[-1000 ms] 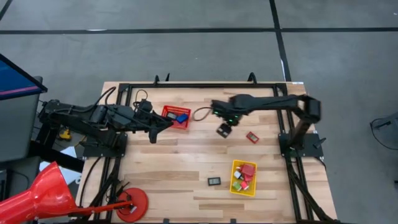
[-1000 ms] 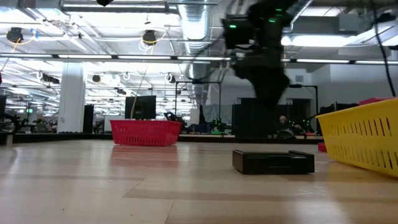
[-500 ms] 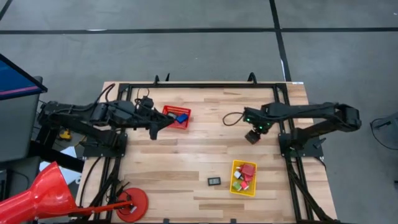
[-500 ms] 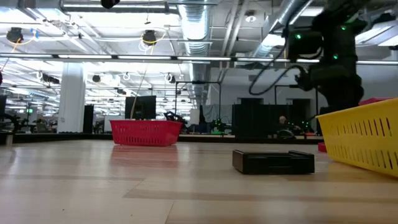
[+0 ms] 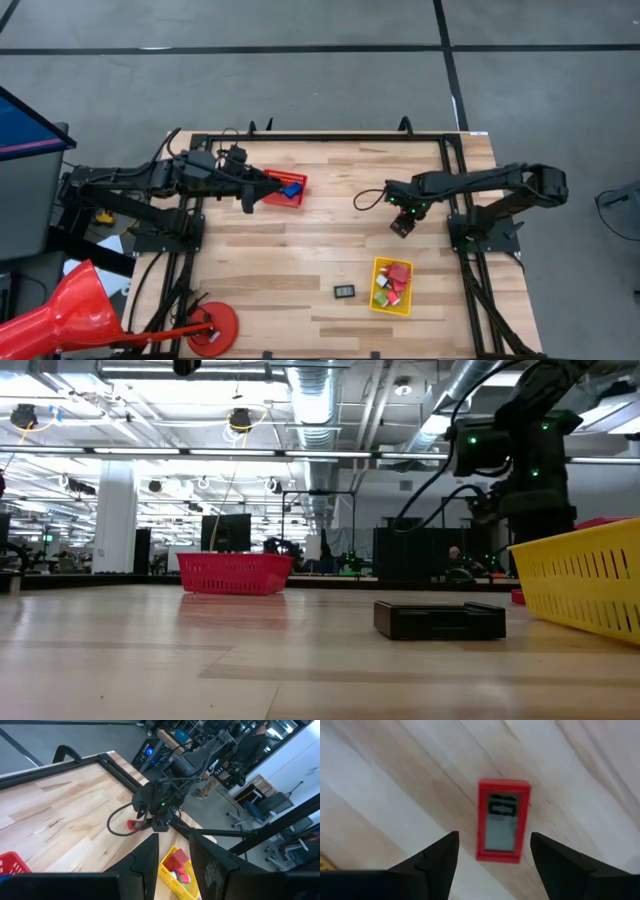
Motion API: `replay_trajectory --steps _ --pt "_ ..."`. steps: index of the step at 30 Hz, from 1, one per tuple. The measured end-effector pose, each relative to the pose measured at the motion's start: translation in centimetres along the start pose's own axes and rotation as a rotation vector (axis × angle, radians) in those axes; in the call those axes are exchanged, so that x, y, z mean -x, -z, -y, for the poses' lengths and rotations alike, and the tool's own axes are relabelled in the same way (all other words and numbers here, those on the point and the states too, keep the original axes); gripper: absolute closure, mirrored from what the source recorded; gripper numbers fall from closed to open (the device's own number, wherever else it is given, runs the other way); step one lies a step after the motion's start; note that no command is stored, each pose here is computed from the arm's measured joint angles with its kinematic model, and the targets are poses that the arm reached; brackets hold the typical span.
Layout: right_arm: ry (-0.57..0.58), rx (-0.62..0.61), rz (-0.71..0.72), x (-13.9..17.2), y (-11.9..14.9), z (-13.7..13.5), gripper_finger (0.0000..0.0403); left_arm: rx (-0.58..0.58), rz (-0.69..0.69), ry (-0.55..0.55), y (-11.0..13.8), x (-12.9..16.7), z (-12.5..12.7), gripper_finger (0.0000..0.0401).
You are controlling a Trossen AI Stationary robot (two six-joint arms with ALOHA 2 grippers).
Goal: Pick & Place Office items
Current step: Put the red digital clock into the red basket
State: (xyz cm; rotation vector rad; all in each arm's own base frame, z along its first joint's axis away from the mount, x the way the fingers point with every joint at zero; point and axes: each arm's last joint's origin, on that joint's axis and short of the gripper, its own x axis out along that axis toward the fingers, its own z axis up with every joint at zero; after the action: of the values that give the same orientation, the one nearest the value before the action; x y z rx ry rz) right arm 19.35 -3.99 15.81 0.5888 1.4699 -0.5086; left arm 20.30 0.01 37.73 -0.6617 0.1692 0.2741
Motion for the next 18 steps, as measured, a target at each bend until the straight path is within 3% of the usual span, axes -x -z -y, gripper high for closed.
replay_trajectory --steps 18 --pt "0.033 0.025 -0.064 -2.5 -1.4 0.1 0.0162 0.007 0.000 0.000 0.0 0.0 0.0 0.0297"
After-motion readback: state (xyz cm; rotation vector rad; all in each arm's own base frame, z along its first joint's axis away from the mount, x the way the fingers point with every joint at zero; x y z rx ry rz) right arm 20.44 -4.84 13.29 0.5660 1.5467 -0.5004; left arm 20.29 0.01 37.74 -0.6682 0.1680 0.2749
